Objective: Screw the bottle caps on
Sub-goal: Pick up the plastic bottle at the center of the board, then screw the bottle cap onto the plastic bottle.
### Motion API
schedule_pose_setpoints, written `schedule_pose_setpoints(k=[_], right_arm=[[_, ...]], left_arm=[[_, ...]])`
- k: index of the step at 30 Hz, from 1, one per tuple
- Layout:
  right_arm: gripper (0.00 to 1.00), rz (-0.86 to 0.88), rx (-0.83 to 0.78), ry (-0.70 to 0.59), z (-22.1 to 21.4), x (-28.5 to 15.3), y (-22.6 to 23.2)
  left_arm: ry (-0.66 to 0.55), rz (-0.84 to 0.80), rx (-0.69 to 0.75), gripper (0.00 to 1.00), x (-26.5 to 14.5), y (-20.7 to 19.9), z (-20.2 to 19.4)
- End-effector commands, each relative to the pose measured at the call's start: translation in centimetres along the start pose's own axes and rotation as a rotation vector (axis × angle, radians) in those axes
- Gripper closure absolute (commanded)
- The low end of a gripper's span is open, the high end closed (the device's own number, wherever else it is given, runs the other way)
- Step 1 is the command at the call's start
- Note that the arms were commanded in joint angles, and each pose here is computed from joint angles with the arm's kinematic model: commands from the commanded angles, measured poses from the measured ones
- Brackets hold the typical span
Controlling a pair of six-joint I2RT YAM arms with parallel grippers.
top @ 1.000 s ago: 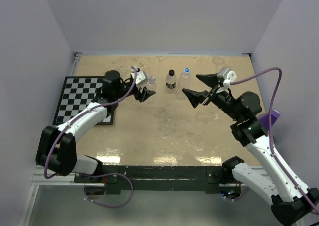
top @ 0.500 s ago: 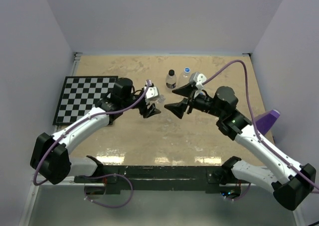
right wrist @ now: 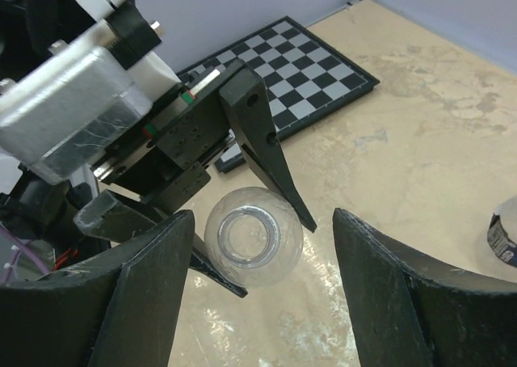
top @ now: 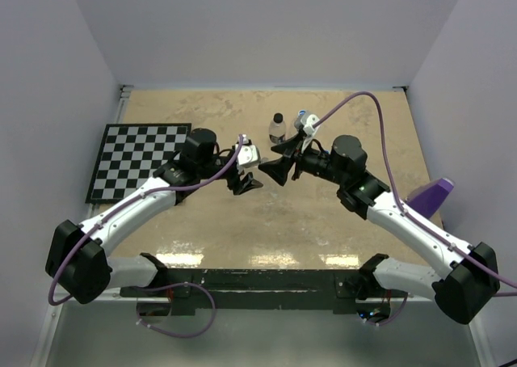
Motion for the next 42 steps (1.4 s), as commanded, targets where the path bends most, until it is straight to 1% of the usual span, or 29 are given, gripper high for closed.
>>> schedule_pose_setpoints(k=[1,3,6,8,11,12,14,15,16,20,24,27,30,33,36,38,39,40,41,42], right_arm=[[0.27,0.010,0.009,-0.031,0.7,0.6,0.3],[0.30,0.009,0.016,-0.023,0.3,0.7,0.2],[0.39,0.021,0.024,-0.025,0.2,0.9,0.2],[0.50,0.031,0.029,-0.025,0.2,1.0,0.3],[0.70,0.043,0.032,-0.029,0.5,1.0,0.5],[0.78,0.049,0.033,-0.028,0.5,1.0,0.6],[0.90,0.068,0.036,-0.041,0.8,0.8,0.9],[1.00,0.076,0.040,-0.052,1.0,0.6,1.2],[1.00,0.081,0.044,-0.062,1.2,0.4,1.4],[1.00,0.087,0.050,-0.111,2.4,-0.4,2.0],[1.00,0.090,0.046,-0.143,3.4,-1.0,2.5],[1.00,0.097,0.040,-0.152,3.9,-1.3,2.8],[1.00,0.102,0.037,-0.161,4.2,-1.6,3.0],[1.00,0.103,0.035,-0.161,4.3,-1.8,3.1],[1.00,0.088,0.040,-0.154,4.1,-1.8,3.0],[1.00,0.067,0.042,-0.161,4.2,-2.0,2.8],[0.95,0.041,0.043,-0.168,4.4,-2.2,2.6],[0.82,0.014,0.039,-0.170,4.5,-2.4,2.3],[0.72,-0.013,0.034,-0.176,4.8,-2.7,2.0],[0.67,-0.050,0.030,-0.173,5.1,-3.0,1.5]], left_arm=[[-0.081,0.010,0.060,0.51,-0.6,0.4,2.8],[-0.091,0.008,0.061,0.51,-0.6,0.4,3.0],[-0.096,0.003,0.063,0.51,-0.6,0.3,3.0],[-0.103,0.003,0.066,0.51,-0.7,0.2,3.1],[-0.127,0.009,0.074,0.50,-0.9,0.2,3.4],[-0.136,0.010,0.077,0.48,-0.9,0.1,3.6],[-0.135,0.009,0.068,0.46,-1.0,-0.1,3.3],[-0.166,0.020,0.092,0.43,-1.1,0.1,4.0],[-0.168,0.017,0.092,0.39,-1.1,0.0,3.9],[-0.175,0.015,0.113,0.17,-1.1,-0.2,3.7],[-0.170,0.022,0.137,0.11,-1.2,-0.3,3.3],[-0.168,0.019,0.145,0.11,-1.1,-0.3,3.1],[-0.160,0.022,0.145,0.13,-1.1,-0.2,2.8],[-0.165,0.019,0.147,0.21,-1.1,-0.3,2.9],[-0.170,0.016,0.145,0.35,-1.1,-0.4,3.0],[-0.160,0.019,0.137,0.45,-1.2,-0.3,2.9],[-0.156,0.026,0.137,0.49,-1.2,-0.3,2.9],[-0.151,0.037,0.135,0.49,-1.2,-0.2,2.9],[-0.148,0.046,0.132,0.50,-1.4,-0.1,3.0],[-0.143,0.058,0.123,0.50,-1.4,0.0,3.0]])
Point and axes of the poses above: each gripper's point midway between its finger pads, its own x axis out along the fingers, its own y axis along the line the jaws close on, z = x × y, the point moved 7 cm from there along -x, back along the fingers, and after that the axes turned 2 degrees about x, right-handed, at the moved point
